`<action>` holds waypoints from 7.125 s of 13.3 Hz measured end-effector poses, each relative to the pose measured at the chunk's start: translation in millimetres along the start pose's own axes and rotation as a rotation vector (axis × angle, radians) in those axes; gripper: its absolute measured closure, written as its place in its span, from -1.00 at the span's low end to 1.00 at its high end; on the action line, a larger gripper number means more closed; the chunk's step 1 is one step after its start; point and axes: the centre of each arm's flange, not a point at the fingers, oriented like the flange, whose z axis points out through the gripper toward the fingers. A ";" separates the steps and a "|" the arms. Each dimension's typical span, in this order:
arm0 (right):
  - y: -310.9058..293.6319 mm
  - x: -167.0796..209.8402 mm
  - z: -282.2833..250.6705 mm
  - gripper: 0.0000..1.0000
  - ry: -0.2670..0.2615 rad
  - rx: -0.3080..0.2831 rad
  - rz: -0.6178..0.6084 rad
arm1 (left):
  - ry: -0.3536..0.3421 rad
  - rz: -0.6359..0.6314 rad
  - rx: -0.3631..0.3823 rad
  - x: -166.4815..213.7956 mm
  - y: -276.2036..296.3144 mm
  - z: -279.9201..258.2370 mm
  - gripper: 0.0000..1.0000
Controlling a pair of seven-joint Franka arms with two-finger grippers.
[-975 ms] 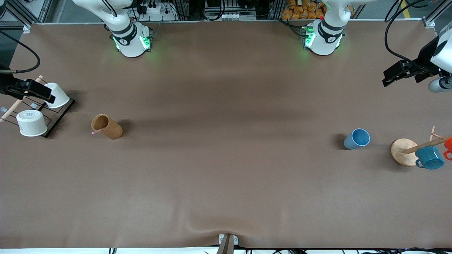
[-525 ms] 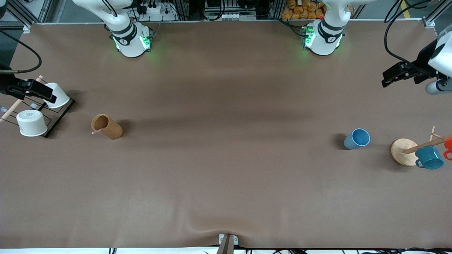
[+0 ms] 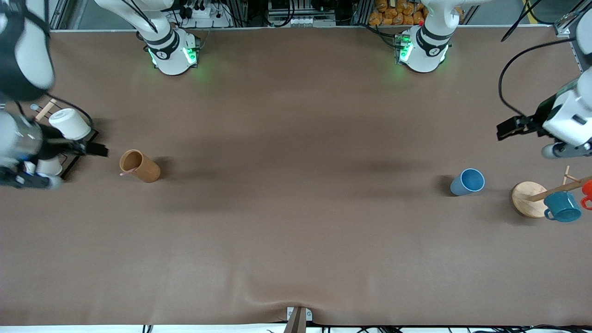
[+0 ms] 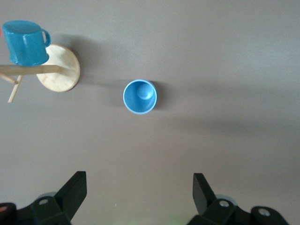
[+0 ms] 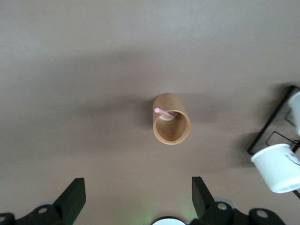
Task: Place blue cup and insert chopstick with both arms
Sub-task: 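Reach the right gripper to the pink chopstick while the left gripper approaches the cup, then grasp the chopstick with the right gripper while the left gripper grasps the cup, then lift the chopstick out with the right gripper while the left gripper carries the cup, then set the blue cup down mid-table and open the left gripper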
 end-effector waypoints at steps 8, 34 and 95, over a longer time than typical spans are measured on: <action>19.5 62.4 116.5 -0.31 -0.193 0.002 0.036 | 0.095 0.055 -0.015 9.9 -41.8 122.9 -1.00; 16.0 62.1 77.1 0.81 -0.245 -0.012 0.025 | 0.069 0.079 -0.055 42.7 -57.5 271.8 0.90; -320.5 -77.1 128.8 0.81 -0.332 0.503 0.801 | 0.187 -0.291 -0.104 7.2 244.9 -1.4 -1.00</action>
